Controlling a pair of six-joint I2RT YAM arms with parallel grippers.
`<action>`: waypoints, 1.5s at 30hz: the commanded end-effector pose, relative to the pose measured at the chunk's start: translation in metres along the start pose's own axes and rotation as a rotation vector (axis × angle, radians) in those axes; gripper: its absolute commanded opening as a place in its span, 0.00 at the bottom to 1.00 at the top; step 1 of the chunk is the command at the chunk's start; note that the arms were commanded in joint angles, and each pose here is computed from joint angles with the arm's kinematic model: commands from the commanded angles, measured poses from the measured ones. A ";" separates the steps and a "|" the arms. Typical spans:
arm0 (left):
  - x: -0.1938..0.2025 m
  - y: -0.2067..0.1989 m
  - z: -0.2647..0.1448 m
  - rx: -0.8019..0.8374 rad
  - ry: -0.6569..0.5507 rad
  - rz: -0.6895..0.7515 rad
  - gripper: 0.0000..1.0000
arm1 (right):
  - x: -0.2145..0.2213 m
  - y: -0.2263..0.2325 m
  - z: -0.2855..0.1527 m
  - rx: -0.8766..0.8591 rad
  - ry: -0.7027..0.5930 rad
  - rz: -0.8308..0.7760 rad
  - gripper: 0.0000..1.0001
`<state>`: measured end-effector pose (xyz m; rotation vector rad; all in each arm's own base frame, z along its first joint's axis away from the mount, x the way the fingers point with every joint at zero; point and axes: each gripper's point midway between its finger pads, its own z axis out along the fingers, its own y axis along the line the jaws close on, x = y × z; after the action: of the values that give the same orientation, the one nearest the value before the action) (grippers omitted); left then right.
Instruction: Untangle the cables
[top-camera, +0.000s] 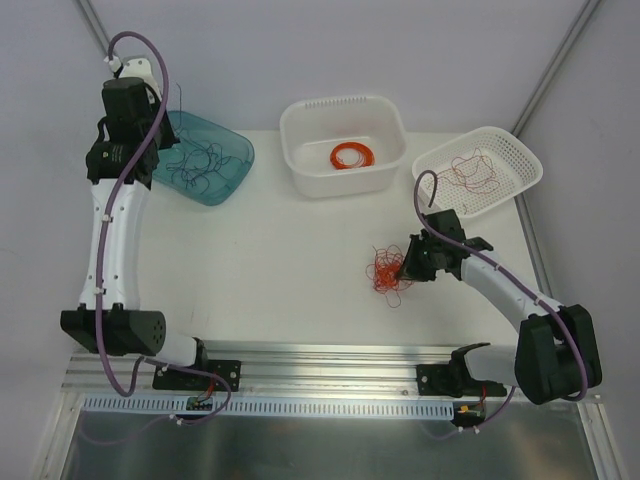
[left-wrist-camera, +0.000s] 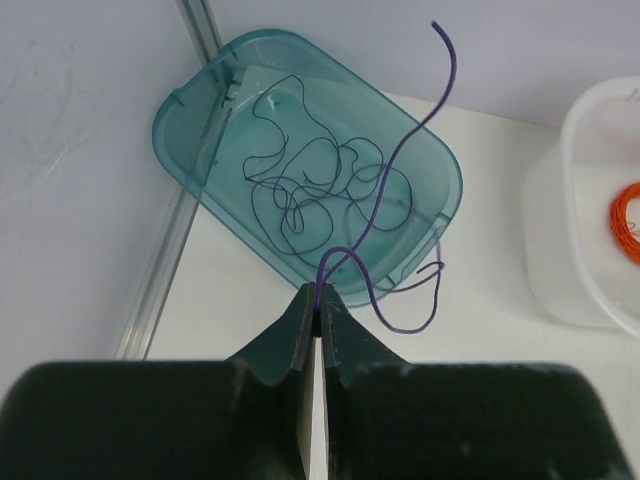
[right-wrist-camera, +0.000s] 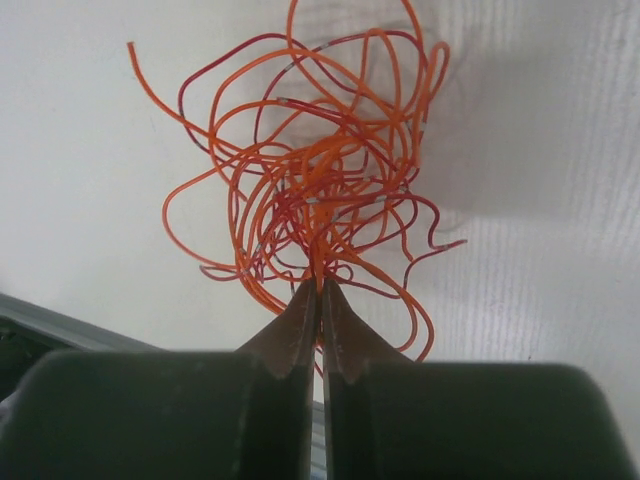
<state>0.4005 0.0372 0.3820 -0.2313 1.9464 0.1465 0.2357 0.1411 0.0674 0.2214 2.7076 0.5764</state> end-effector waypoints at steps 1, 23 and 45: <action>-0.017 0.000 0.028 0.024 -0.002 -0.036 0.00 | -0.010 0.028 -0.014 -0.117 -0.023 -0.063 0.01; 0.099 -0.026 0.208 0.225 0.375 -0.308 0.86 | -0.022 0.084 -0.024 -0.262 0.045 -0.230 0.01; 0.228 -0.174 -0.007 0.673 0.648 -0.169 0.87 | -0.034 0.176 -0.013 -0.512 -0.029 -0.317 0.01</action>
<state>0.3765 -0.1270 0.1684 -0.0735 2.5040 -0.6742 0.2638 0.2621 0.1381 -0.2861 2.5289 0.9933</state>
